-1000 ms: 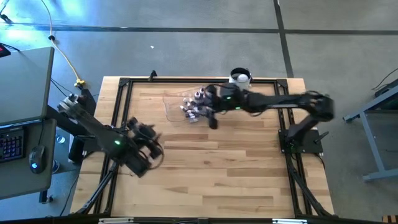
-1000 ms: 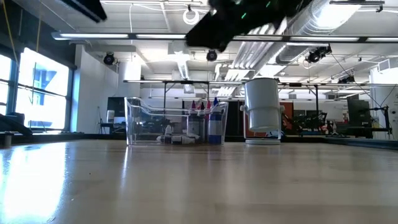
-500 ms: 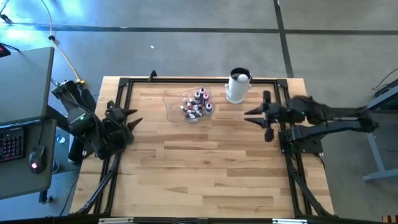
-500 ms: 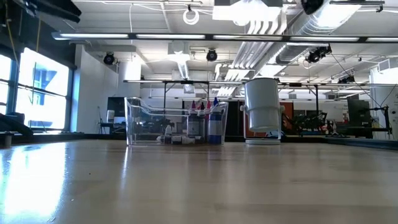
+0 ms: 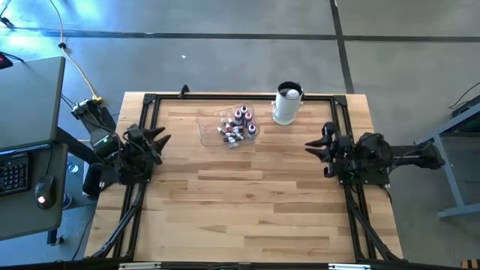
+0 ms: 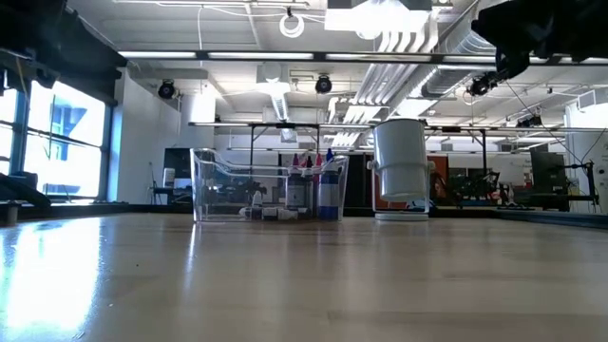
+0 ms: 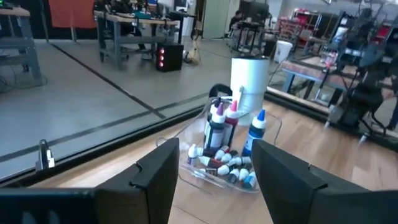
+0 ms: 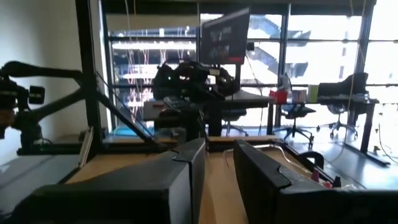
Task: Pick & Place food coloring
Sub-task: Return to Home Position
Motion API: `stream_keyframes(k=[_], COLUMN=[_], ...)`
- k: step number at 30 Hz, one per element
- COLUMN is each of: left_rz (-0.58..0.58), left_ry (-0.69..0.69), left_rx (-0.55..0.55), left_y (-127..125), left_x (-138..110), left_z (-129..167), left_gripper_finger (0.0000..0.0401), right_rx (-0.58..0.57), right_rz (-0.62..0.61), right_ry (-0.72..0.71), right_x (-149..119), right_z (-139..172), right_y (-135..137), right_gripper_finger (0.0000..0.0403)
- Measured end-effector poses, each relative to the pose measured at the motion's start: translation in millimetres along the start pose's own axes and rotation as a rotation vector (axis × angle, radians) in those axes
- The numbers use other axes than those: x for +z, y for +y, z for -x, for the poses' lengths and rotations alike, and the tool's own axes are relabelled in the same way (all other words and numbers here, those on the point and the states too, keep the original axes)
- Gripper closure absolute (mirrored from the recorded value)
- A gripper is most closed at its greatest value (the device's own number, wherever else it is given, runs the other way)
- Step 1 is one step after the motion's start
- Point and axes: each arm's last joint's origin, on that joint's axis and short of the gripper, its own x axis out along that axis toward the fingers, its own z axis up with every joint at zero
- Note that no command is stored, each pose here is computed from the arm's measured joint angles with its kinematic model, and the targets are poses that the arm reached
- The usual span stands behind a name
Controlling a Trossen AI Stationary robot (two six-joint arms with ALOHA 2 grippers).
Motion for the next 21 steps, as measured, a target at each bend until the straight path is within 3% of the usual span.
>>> stream_keyframes(k=[4, 8, 17, 21], left_rz=[-0.009, -0.049, -0.054, -0.061], left_ry=[-0.045, -0.067, -0.063, -0.059], left_rx=[0.014, 0.023, 0.021, 0.021], left_y=[0, -1, -9, -10], left_x=[-1, -13, -20, -38], left_z=[0, -1, -2, -4], left_gripper_finger=[0.0202, 0.0202, 0.0202, 0.0202], right_rx=[0.005, 0.006, 0.002, 0.003], right_rz=[0.018, 0.047, -0.063, -0.034], right_ry=[-0.049, -0.007, 0.085, 0.114], right_x=[-15, -36, -45, -48], right_z=[3, 4, 4, 4], right_y=[0, 0, 0, 0], right_gripper_finger=[0.0324, 0.0324, 0.0324, 0.0324])
